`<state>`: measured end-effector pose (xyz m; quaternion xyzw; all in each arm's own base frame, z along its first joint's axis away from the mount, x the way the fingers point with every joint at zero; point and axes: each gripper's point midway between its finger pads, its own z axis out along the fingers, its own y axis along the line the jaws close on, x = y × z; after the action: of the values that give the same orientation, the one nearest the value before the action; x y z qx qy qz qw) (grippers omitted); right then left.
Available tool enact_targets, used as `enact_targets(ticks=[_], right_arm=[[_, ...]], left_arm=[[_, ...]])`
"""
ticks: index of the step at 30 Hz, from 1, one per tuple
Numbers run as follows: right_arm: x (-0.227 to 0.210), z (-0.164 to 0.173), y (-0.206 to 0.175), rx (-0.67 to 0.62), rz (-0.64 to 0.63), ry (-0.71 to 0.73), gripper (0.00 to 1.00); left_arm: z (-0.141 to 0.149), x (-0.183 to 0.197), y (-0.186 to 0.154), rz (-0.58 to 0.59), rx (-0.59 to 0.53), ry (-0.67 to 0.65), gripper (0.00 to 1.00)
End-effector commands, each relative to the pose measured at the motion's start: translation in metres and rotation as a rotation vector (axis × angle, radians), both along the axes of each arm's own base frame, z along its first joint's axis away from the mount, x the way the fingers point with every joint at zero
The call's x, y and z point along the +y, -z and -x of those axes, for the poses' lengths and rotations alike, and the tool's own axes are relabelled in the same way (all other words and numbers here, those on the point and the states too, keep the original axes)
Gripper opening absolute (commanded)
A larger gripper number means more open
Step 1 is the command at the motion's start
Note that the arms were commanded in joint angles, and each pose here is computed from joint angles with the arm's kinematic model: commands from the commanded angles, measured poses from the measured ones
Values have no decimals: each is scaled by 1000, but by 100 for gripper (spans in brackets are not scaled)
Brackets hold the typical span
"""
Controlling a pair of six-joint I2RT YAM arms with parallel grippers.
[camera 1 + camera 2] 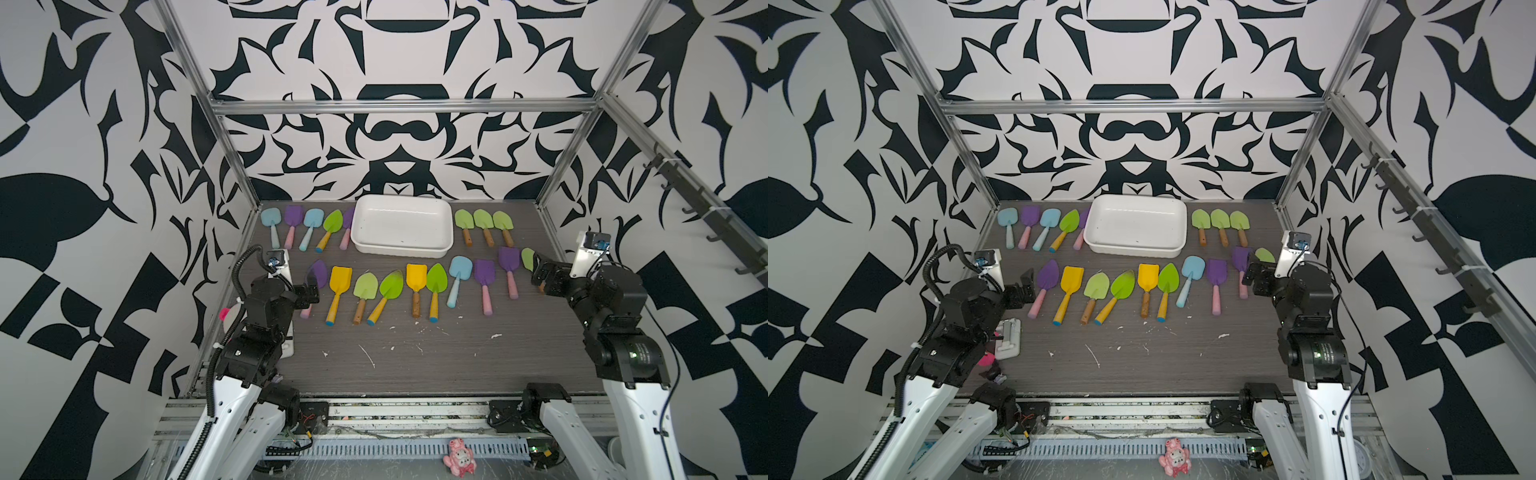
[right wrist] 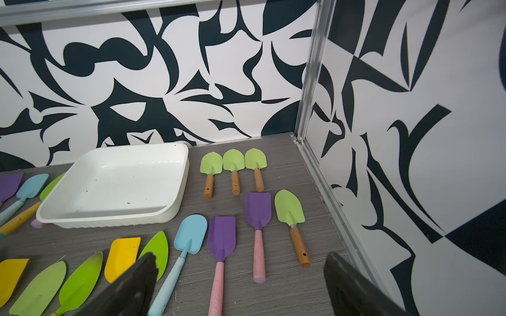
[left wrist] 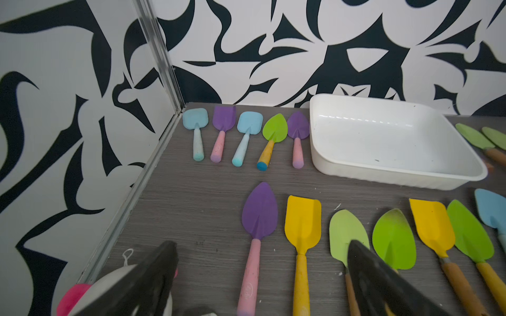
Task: Take the shovel out of the storage box
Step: Reset both arms
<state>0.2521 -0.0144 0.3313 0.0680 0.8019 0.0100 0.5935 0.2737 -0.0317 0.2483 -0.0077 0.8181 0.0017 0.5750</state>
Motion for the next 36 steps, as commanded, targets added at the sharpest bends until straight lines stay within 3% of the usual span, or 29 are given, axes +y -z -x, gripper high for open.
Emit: enact_targets(ticks=[1,9,18,24,36], right_arm=[[0,4,-9,-78,20,-3,98],[-2,6,27,-22,66,-2,98],[-8,-47,94,-6,72,19,99],[-10,-79,137,-26,57,28,99],[-18,-88,175,-42,52,78,100]], left_arm=[[-13,1,-2,-28,-99,-4,99],[-30,2,42,-34,-140,34,99],[-86,-2,88,-16,-142,59,99],[-114,-4,82,-55,-221,91,99],[-88,-19,96,-54,-145,200,99]])
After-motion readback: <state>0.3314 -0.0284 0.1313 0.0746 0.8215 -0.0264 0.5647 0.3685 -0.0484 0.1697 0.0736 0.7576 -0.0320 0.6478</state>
